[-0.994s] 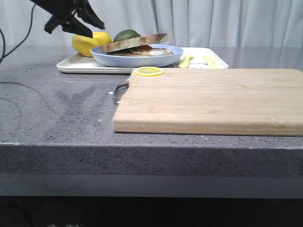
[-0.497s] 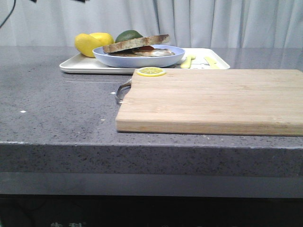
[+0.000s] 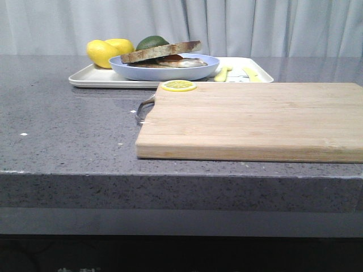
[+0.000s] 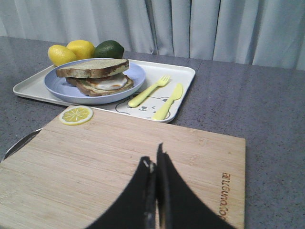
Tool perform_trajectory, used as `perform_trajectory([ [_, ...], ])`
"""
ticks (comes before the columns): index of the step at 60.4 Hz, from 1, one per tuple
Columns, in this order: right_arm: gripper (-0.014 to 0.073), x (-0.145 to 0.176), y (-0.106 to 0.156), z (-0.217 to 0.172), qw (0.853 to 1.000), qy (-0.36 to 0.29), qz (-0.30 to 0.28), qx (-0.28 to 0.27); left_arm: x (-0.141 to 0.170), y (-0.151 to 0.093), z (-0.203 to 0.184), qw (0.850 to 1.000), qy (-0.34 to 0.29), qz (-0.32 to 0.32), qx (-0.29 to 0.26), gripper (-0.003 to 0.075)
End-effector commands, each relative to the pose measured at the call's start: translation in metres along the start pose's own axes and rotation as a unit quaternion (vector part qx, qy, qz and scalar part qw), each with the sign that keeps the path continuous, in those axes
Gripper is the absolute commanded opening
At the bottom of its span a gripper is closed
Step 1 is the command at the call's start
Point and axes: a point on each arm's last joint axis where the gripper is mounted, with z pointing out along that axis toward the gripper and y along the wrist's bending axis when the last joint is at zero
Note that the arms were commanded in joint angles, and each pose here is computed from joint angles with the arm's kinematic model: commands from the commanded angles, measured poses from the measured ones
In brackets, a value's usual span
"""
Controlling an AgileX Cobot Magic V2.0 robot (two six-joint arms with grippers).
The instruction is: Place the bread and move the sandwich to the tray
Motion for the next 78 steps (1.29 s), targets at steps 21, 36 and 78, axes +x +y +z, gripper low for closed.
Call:
perform_trajectory([
  [21, -0.006, -0.014, -0.002, -0.002, 0.999, -0.04, 0.001, 0.014, 0.089, 0.006, -0.115, 0.994, -0.101, 0.0, -0.035, -0.002],
  [36, -0.006, -0.014, -0.002, -0.002, 0.999, -0.04, 0.001, 0.014, 0.167, 0.008, -0.144, 0.986, -0.166, -0.006, -0.027, -0.002],
  [78, -0.006, -0.014, -0.002, -0.002, 0.999, -0.04, 0.001, 0.014, 0.347, 0.015, -0.193, 0.937, -0.348, -0.001, -0.011, -0.002],
])
